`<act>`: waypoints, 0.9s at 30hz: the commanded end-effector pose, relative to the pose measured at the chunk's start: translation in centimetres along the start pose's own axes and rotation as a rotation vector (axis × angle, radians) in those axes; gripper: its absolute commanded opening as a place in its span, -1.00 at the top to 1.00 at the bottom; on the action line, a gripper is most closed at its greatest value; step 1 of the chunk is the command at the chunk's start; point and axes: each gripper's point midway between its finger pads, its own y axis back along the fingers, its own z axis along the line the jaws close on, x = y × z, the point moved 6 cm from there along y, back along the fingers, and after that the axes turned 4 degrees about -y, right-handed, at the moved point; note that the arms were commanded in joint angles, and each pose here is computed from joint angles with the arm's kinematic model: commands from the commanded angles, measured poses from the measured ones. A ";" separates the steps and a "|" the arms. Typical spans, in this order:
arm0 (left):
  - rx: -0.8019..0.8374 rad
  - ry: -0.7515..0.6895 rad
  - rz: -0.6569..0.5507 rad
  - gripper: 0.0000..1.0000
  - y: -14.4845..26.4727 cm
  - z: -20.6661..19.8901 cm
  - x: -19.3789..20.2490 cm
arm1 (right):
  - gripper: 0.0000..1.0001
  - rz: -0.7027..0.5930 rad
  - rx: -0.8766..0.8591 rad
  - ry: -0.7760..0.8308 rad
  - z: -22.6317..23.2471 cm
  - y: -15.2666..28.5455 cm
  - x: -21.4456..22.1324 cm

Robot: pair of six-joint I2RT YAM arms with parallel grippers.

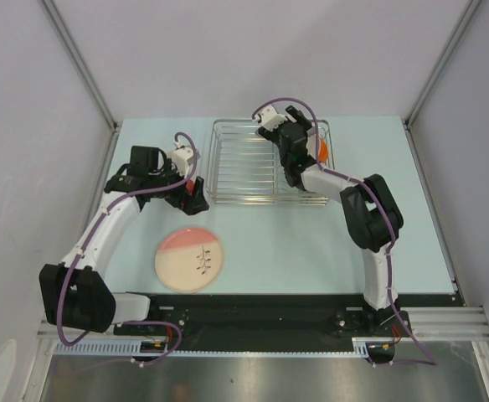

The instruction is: Load the mixed dishes into the dish rack

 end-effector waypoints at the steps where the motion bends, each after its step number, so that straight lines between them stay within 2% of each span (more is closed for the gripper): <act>1: -0.001 -0.033 -0.044 -0.99 0.7 -0.2 -0.6 | -0.61 -0.063 0.129 -0.086 -3.8 1.0 -2.5; 17: -0.023 -0.040 -0.055 -0.99 1.4 -0.3 -1.1 | -0.68 0.061 0.059 -0.128 -2.6 8.6 -0.8; 23: -0.042 -0.059 -0.089 -1.00 2.7 -0.8 -2.1 | -0.68 0.023 0.013 -0.203 -3.2 15.0 -6.4; 24: -0.053 -0.063 -0.093 -0.99 3.0 -0.8 -2.2 | -0.69 0.047 -0.013 -0.229 -2.7 16.2 -6.5; 26: -0.063 -0.076 -0.107 -1.00 3.9 -1.1 -2.7 | -0.70 0.010 -0.069 -0.299 -3.1 19.2 -8.9; 27: -0.077 -0.087 -0.119 -0.99 4.5 -1.2 -2.9 | -0.76 0.044 -0.092 -0.364 -2.9 20.3 -8.7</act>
